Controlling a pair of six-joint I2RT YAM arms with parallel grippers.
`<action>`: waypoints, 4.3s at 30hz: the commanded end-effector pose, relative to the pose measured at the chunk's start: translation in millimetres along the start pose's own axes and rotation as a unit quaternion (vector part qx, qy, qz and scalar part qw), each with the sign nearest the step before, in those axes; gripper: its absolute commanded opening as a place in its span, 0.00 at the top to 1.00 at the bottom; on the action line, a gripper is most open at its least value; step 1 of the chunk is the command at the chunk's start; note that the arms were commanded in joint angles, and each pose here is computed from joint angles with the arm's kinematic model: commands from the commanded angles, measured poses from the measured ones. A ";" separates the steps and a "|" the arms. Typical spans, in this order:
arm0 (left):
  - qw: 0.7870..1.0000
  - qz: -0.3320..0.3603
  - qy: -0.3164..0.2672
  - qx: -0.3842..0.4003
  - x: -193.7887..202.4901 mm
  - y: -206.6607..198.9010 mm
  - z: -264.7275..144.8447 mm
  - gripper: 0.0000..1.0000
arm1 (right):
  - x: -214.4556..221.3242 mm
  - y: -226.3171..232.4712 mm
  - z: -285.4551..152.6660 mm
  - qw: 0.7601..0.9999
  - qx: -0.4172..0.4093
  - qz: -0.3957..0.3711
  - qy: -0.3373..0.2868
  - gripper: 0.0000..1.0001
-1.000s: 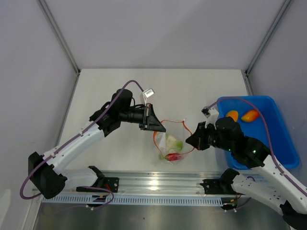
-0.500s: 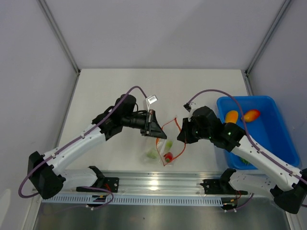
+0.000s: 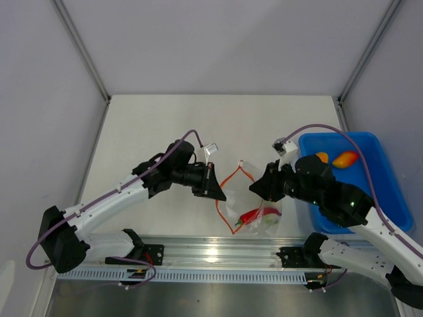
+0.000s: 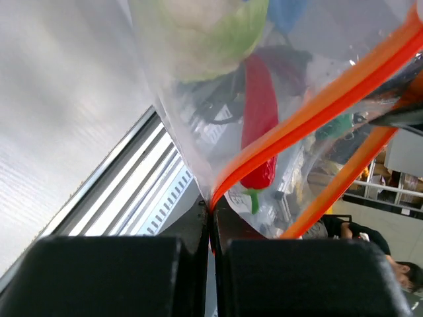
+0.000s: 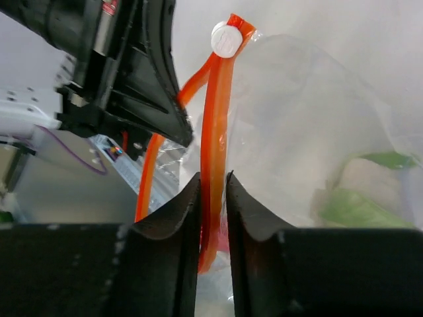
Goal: Place the food in the zip-top bag and seal the zipper
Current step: Adjust the zipper food storage bag at the center of the board, then pick up the fake fruit from the bin, then place the fake fruit in the zipper food storage bag.
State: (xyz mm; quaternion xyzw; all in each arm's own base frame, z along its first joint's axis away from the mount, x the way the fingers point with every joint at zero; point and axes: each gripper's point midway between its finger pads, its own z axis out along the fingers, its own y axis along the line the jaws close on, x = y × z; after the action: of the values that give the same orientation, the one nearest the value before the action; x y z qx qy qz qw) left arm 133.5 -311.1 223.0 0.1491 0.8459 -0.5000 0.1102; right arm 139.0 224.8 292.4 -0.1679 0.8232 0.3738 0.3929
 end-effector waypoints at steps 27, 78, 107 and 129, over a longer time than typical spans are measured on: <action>0.997 0.036 -0.035 0.059 -12.0 -28.0 -5.5 0.99 | -95.1 -115.3 -43.7 0.930 0.352 0.015 -0.107 0.21; 0.993 0.071 0.002 0.095 6.9 -38.0 -23.2 0.99 | 40.2 -463.1 -7.9 0.772 0.519 0.363 -0.055 0.26; 0.995 0.060 -0.017 0.077 4.2 -34.5 -25.7 1.00 | -59.2 -324.1 -63.3 0.838 0.428 0.278 -0.194 1.00; 0.996 0.063 -0.044 0.052 -15.1 -45.0 -33.3 1.00 | -15.8 27.0 36.1 0.996 -0.072 0.036 -0.041 0.97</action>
State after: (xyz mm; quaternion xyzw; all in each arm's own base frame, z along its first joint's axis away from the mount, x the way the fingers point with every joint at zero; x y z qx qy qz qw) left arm 125.5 -304.7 256.2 0.1757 0.8179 -0.5307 0.1360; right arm 148.6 259.8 323.4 -0.1762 0.7621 0.4716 0.4072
